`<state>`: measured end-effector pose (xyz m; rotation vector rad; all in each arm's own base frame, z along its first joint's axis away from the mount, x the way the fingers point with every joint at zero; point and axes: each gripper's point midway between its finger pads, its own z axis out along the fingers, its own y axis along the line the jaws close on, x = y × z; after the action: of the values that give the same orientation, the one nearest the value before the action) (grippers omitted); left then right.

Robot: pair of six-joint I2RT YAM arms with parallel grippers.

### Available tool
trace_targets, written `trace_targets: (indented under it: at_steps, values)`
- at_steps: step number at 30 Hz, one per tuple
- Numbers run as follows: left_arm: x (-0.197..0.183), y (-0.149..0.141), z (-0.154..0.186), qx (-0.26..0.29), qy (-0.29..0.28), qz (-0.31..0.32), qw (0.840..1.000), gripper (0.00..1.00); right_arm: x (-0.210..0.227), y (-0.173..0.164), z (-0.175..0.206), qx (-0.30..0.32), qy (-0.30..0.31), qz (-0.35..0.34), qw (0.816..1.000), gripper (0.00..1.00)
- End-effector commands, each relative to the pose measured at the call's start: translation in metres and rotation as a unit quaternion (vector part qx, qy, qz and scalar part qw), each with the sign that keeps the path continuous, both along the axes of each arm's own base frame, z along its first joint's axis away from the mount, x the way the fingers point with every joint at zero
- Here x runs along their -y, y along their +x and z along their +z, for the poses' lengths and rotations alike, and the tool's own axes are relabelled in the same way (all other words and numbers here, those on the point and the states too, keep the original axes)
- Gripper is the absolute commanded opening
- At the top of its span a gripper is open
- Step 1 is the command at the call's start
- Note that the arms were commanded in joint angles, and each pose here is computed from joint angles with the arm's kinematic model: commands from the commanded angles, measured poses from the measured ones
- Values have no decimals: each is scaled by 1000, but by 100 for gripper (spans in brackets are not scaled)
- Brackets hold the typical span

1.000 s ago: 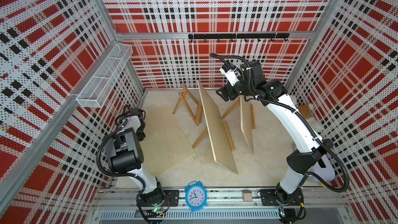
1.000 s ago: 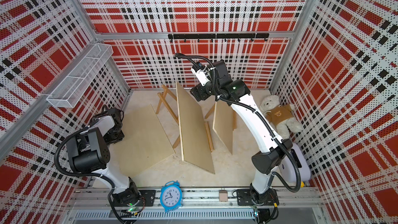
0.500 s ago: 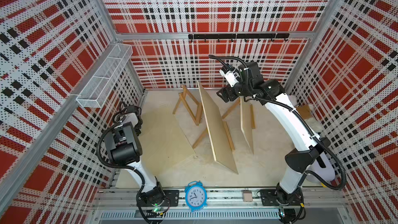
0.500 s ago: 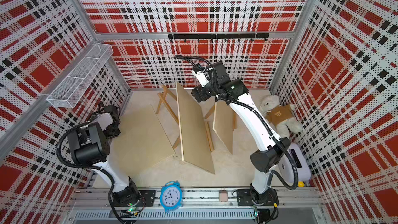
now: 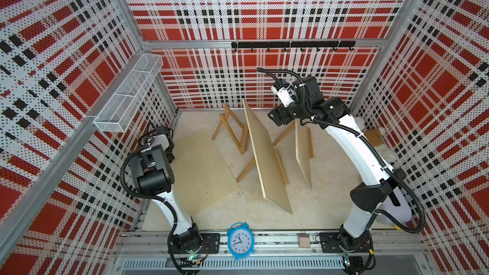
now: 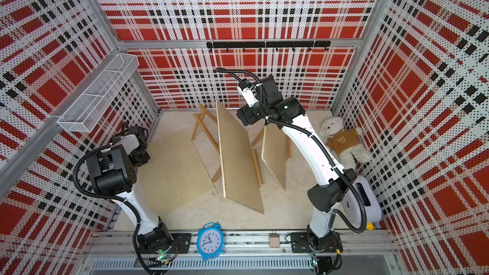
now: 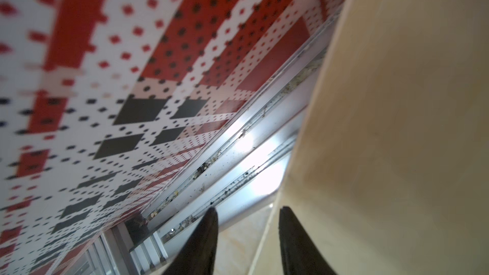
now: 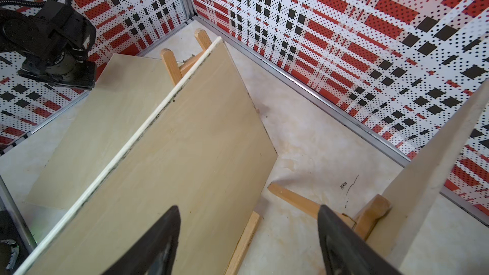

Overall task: Disassemble the easel
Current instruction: Pick up the easel at the center of the board.

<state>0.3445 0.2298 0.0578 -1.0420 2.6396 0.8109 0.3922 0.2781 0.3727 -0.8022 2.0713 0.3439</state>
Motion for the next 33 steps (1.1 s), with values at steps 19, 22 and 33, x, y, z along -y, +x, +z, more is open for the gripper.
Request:
trace_targets:
  at_steps: [19, 22, 33]
  values:
    - [235, 83, 217, 327, -214, -284, 876, 43, 9, 6, 0, -2, 7, -18, 1000, 83]
    - [270, 79, 236, 341, -246, -332, 844, 45, 8, 7, -1, -2, 10, -14, 1000, 83]
    - [313, 102, 232, 340, -283, -361, 821, 44, 5, 6, -3, -3, 14, 2, 1000, 83]
